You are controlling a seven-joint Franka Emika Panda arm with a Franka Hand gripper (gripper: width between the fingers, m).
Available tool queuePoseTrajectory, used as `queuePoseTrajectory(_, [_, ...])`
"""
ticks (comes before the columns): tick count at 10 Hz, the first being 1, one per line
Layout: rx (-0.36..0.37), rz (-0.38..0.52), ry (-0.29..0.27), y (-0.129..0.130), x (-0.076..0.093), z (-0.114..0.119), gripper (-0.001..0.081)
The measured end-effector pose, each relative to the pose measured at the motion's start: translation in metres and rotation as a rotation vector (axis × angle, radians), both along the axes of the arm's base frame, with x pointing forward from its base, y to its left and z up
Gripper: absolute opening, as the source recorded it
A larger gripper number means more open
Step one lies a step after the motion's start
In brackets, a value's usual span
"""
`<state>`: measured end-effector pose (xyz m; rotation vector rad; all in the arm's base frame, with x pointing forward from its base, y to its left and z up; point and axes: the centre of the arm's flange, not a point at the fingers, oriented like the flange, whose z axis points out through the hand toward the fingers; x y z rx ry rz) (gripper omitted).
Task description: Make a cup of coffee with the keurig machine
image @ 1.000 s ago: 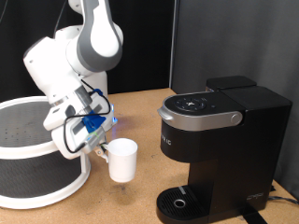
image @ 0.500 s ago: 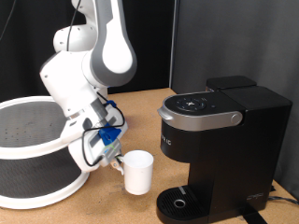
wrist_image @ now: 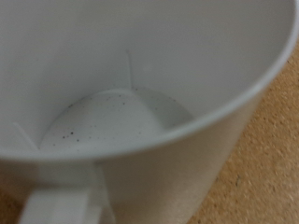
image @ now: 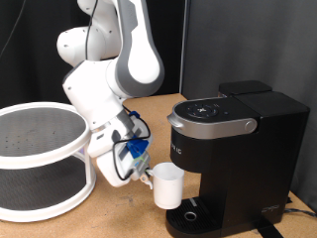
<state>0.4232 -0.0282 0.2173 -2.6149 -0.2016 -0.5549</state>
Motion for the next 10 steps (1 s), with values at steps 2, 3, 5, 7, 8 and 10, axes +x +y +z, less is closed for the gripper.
queuePoseTrajectory(2, [-0.002,0.002,-0.014,0.018,0.005,-0.002,0.0071])
queuePoseTrajectory(3, [-0.005,0.003,-0.018,0.027,0.008,-0.003,0.0071])
queuePoseTrajectory(5, [-0.012,0.006,-0.015,0.042,0.011,-0.009,0.0071])
queuePoseTrajectory(7, [-0.021,0.008,-0.013,0.054,0.012,-0.018,0.0071])
queuePoseTrajectory(8, [-0.018,0.003,-0.018,0.057,0.013,-0.021,0.0071])
queuePoseTrajectory(10, [-0.014,-0.003,-0.025,0.059,0.014,-0.021,0.0071])
